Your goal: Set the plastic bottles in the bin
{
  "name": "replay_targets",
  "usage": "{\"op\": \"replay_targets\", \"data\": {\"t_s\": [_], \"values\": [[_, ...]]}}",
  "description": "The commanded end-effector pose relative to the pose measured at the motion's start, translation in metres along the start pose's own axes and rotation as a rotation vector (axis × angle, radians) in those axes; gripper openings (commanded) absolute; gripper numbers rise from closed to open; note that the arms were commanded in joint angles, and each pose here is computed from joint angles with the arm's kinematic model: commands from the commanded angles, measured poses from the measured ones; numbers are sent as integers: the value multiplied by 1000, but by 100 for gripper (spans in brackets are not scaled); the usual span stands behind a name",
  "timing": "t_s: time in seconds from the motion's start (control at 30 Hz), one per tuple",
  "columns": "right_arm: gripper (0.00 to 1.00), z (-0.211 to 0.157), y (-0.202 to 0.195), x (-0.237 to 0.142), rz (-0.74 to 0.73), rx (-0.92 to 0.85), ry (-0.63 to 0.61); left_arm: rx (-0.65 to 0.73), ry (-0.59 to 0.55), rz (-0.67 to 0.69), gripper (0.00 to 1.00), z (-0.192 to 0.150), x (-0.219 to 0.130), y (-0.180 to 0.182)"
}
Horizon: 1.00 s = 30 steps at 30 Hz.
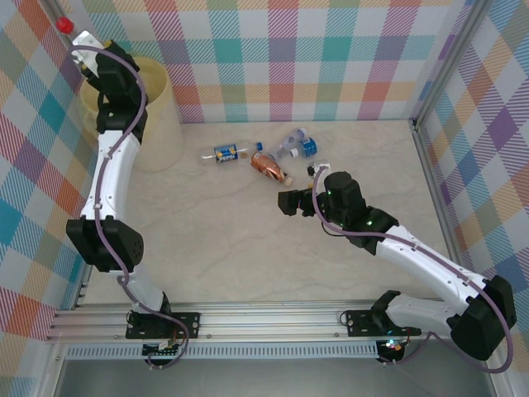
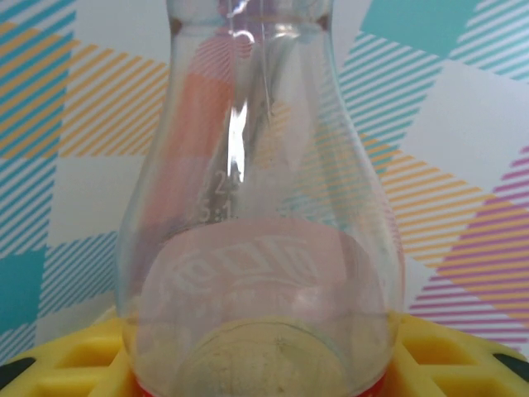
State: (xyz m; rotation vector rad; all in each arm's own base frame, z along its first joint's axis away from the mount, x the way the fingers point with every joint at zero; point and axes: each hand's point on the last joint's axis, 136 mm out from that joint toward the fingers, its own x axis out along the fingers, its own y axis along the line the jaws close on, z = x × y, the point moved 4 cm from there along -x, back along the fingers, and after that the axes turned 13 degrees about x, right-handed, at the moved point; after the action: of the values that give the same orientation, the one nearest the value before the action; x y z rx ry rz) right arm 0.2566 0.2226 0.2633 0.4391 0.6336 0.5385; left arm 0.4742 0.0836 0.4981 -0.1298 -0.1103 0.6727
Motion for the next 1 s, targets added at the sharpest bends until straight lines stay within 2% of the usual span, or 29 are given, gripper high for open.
{"op": "replay_targets", "data": {"t_s": [0.0, 0.2, 0.33, 0.6, 0.97], "values": [[100, 16, 8, -4, 15, -1, -46, 53, 38, 39, 52, -5, 14, 7], [100, 16, 9, 0, 8, 0, -26, 61, 151, 99, 51, -35, 38, 25], [100, 14, 6, 2, -7, 8, -21, 83, 203, 82, 49, -48, 45, 25], [100, 13, 6, 7, -15, 9, -7, 103, 380, 55, 45, -75, 33, 26], [100, 8, 3, 15, -26, 10, 15, 99, 498, 58, 43, -91, 18, 34]]}}
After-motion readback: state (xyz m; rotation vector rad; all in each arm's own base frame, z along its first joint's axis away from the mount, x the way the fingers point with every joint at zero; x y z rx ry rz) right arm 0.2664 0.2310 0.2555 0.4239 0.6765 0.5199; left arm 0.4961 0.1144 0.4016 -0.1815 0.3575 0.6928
